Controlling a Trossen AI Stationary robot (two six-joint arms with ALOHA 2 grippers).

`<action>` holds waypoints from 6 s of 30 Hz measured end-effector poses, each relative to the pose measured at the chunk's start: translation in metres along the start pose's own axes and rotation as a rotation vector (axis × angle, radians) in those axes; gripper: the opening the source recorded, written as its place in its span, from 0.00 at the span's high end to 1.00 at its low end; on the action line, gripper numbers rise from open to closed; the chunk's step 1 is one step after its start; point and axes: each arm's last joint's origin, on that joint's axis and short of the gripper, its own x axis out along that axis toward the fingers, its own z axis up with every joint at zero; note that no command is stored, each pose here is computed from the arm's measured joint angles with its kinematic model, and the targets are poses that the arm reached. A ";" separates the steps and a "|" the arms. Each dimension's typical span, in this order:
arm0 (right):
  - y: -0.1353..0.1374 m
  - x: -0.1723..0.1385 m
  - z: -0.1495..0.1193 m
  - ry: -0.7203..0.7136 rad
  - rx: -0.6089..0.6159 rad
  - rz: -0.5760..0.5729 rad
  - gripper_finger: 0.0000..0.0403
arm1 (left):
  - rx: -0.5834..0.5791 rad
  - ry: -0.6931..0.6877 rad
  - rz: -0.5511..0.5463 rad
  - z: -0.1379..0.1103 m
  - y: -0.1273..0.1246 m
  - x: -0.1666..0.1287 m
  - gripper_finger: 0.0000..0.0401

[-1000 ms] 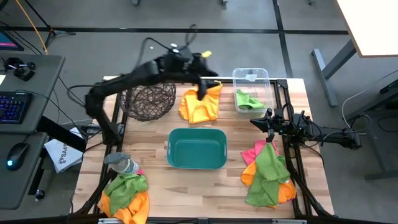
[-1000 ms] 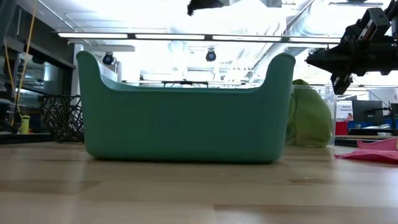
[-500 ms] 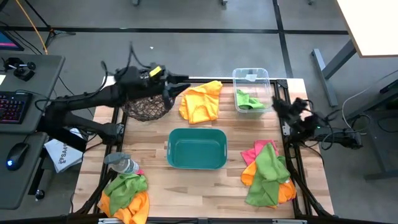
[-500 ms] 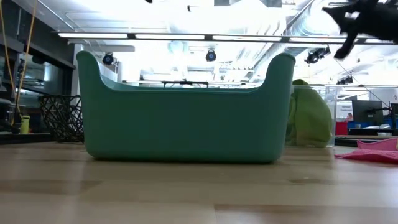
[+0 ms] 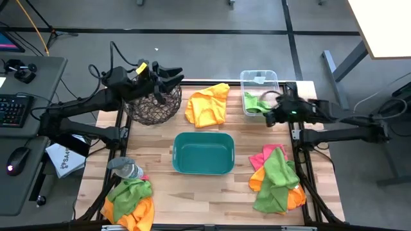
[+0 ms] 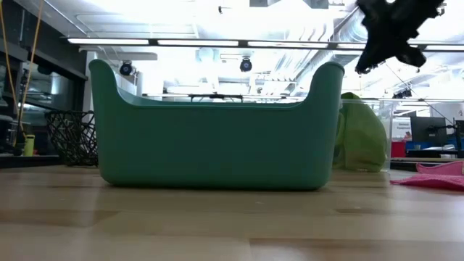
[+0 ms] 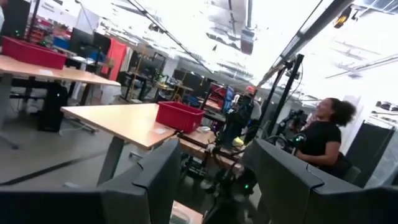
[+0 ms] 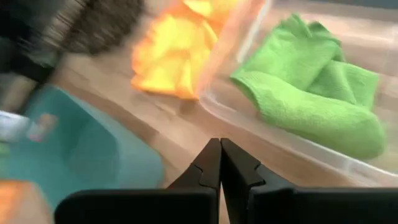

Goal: Sort microfiber towel by color & place in baskets
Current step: Put the top green microfiber cloth into the transparent bin, then put the right green microfiber cloth into the transparent bin

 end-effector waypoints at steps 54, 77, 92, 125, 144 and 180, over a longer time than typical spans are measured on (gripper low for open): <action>0.049 -0.049 0.005 0.461 -0.069 0.694 0.93 | 0.099 0.007 0.013 0.002 0.000 -0.005 0.54; 0.094 -0.013 -0.166 0.994 -0.703 0.046 0.44 | 0.190 0.071 0.028 -0.004 0.002 -0.005 0.54; 0.095 0.013 -0.230 0.935 -0.844 -0.188 0.45 | 0.190 0.073 0.029 -0.004 0.002 -0.005 0.54; 0.052 -0.172 0.076 -0.647 -0.472 -0.325 1.00 | 0.207 -0.051 0.085 0.007 0.001 -0.005 0.54; 0.040 -0.078 0.135 -0.470 -0.687 -0.437 1.00 | 0.081 -0.182 0.017 0.019 -0.004 -0.006 0.54; -0.056 0.121 0.173 0.552 -0.836 -0.124 1.00 | 0.094 -0.185 0.035 0.019 -0.004 -0.006 0.54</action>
